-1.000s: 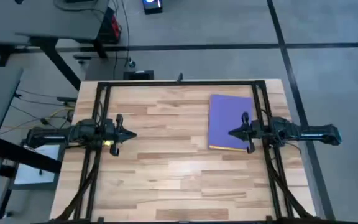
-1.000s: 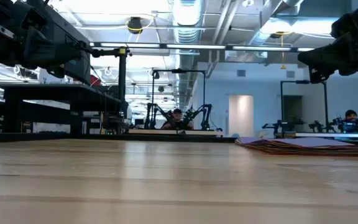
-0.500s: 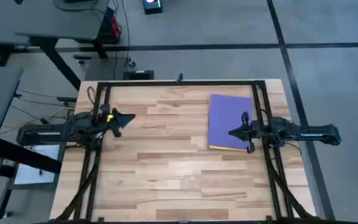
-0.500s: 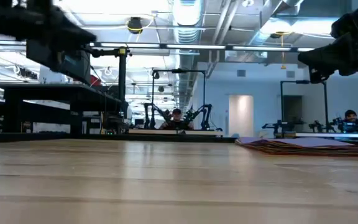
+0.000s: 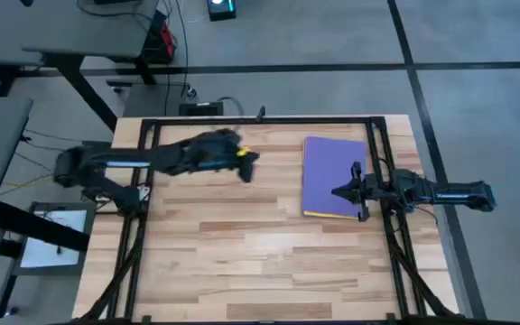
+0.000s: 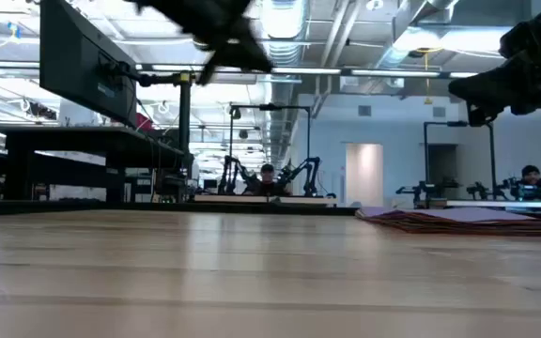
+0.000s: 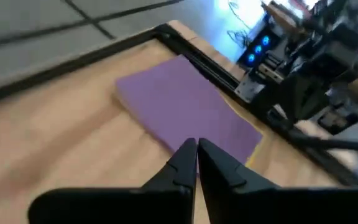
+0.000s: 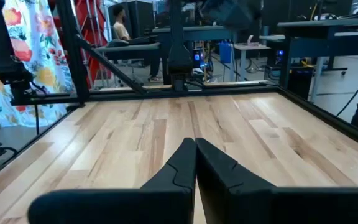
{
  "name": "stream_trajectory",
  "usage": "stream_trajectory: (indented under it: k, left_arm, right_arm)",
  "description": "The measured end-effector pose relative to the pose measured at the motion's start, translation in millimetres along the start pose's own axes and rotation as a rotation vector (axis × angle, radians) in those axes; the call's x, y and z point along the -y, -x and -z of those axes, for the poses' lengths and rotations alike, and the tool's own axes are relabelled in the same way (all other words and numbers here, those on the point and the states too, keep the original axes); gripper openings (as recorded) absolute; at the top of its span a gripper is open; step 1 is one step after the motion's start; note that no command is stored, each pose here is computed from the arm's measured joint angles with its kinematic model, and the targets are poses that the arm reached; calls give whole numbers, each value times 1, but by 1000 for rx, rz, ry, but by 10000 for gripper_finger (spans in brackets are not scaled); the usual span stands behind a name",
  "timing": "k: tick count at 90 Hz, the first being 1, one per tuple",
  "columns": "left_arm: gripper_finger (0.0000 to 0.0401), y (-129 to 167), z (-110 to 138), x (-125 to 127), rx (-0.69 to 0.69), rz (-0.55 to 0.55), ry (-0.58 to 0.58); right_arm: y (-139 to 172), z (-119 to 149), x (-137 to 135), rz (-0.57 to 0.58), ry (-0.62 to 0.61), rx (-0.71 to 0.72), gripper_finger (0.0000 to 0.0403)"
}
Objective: Organize paper
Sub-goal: Move the purple paper to the top left of the table
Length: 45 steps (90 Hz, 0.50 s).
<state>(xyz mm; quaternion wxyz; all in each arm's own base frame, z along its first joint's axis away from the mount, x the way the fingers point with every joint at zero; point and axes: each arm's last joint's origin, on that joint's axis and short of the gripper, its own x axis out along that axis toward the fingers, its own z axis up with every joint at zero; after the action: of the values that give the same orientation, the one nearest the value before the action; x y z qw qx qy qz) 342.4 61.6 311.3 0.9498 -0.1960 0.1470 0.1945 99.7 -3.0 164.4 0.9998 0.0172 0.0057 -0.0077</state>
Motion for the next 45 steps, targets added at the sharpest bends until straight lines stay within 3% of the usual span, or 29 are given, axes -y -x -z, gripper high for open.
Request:
stream_trajectory:
  k: [13, 20, 34, 45]
  left_arm:
    - [0, -51, -10, 10, -99, -23, -107]
    - [0, -76, -8, 14, -161, -9, -125]
    - [0, -119, -4, 27, -217, 213, -183]
    - [0, -153, 11, 22, -236, 251, -145]
  right_arm:
    - [0, 0, 0, -1, -47, 2, 0]
    - [0, -2, 0, -6, -210, 15, 0]
    - [1, -5, 2, 27, -602, 45, 0]
    - [2, -15, 5, 19, -718, 149, 0]
